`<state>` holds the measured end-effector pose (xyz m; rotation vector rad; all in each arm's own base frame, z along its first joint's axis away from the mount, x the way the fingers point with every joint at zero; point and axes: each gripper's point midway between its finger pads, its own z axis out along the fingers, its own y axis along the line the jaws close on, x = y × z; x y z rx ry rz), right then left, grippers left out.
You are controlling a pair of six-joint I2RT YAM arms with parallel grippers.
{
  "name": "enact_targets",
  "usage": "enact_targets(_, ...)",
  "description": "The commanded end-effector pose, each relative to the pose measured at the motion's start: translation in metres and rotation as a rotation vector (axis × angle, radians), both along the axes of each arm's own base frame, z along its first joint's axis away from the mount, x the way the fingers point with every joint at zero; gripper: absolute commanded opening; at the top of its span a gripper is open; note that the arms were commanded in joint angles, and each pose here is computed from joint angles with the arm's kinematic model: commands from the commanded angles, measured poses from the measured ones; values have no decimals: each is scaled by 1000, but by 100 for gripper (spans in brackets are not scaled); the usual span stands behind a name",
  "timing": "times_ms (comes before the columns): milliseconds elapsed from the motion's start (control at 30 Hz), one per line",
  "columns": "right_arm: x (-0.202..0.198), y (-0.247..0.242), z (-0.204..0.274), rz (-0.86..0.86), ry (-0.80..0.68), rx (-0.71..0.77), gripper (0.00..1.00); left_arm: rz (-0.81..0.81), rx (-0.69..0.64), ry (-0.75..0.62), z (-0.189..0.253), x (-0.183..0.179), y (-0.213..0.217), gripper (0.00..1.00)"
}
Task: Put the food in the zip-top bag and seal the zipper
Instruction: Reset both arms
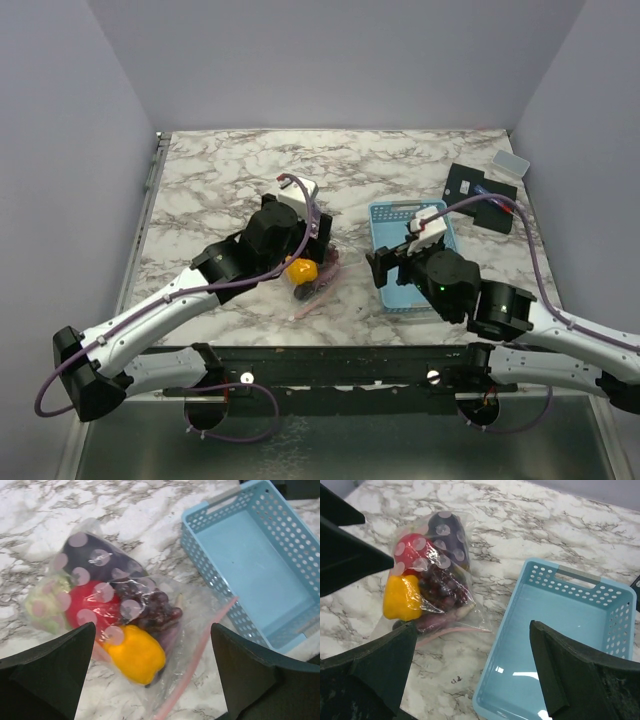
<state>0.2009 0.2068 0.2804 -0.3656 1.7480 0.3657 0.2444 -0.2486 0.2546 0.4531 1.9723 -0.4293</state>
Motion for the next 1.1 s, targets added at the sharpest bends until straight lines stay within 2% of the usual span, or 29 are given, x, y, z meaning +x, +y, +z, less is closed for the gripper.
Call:
enact_targets(0, 12, 10, 9, -39, -6, -50, 100, 93, -11, -6, 12, 20, 31, 99)
enact_targets(100, 25, 13, 5, -49, 12, -86, 100, 168, -37, -2, 16, 36, 53, 99)
enact_targets(267, 58, -2, -4, -87, 84, -57, 100, 221, -83, 50, 5, 57, 77, 99)
enact_targets(533, 90, -76, -21, -252, 194, 74, 100, 331, -157, 119, -21, 78, 118, 99)
enact_targets(700, 79, -100, -14, -317, 179, 154, 100, 377, -189, 119, -25, 78, 131, 99)
enact_targets(1067, 36, -118, 14, -264, 17, 249, 100, 438, -244, 25, -10, 52, 150, 99)
